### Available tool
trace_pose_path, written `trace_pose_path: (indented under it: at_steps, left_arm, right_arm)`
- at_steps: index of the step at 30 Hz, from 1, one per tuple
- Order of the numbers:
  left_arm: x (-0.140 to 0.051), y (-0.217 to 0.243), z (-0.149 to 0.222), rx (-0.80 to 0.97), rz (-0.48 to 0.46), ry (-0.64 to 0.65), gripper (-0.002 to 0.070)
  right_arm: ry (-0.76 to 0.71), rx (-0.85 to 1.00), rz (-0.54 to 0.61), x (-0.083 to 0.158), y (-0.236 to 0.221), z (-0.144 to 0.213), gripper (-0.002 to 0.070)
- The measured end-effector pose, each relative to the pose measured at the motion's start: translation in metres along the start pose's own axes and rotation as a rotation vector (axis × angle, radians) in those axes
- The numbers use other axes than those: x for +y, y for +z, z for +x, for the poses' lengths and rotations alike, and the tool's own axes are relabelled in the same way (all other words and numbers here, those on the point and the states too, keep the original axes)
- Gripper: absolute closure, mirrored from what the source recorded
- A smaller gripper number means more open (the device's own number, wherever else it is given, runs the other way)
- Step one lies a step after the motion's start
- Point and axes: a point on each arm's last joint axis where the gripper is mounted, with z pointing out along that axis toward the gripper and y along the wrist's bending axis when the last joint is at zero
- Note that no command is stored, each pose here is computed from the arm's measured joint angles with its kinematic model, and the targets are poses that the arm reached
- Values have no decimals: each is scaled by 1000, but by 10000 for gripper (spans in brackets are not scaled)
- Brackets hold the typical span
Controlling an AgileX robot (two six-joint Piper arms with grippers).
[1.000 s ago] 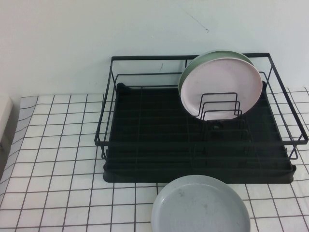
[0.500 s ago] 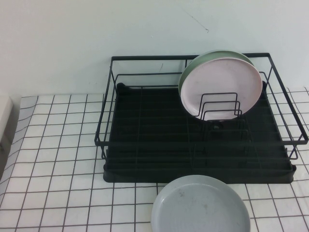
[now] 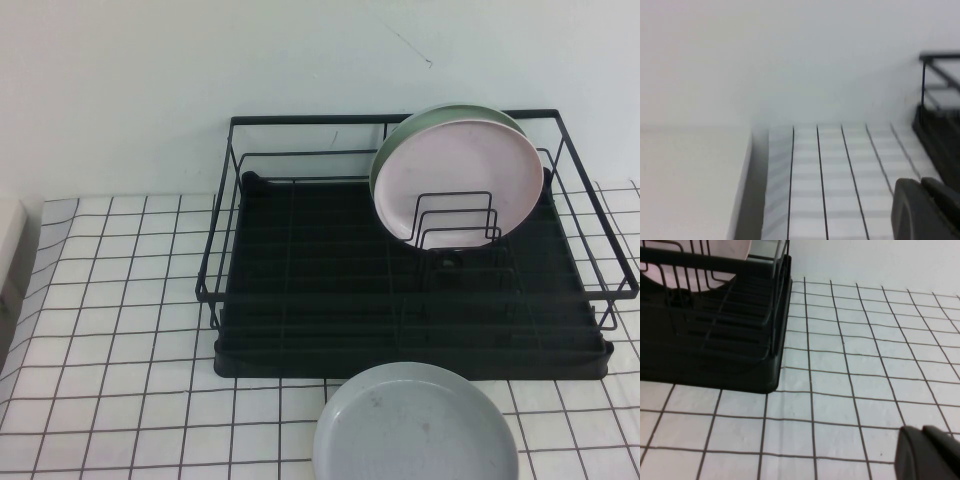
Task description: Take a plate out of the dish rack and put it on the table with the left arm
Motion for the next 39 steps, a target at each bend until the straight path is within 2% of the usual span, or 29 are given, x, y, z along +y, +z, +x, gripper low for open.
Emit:
trace_pose_path:
  at_steps: [9,16,19,22,28,33,39]
  left_arm:
    - [-2,-11,-43,-495,18,0,678]
    - [-2,-19,-56,-661,18,16,678]
    - [-2,-18,-53,-626,23,-1,678]
    - [-2,-15,-56,-477,25,-27,678]
    - [-7,-29,-122,-295,23,-38,678]
    - [-12,-13,-165,-200,49,-112,678]
    - [-17,36,-198,-29,67,-7,678]
  right_arm:
    - [0,0,0,0,0,0,679]
    - [0,0,0,0,0,0,679]
    - [0,0,0,0,0,0,679]
    - [0,0,0,0,0,0,679]
    - [0,0,0,0,0,0,679]
    - [0,0,0,0,0,0,679]
    - [0,0,0,0,0,0,679]
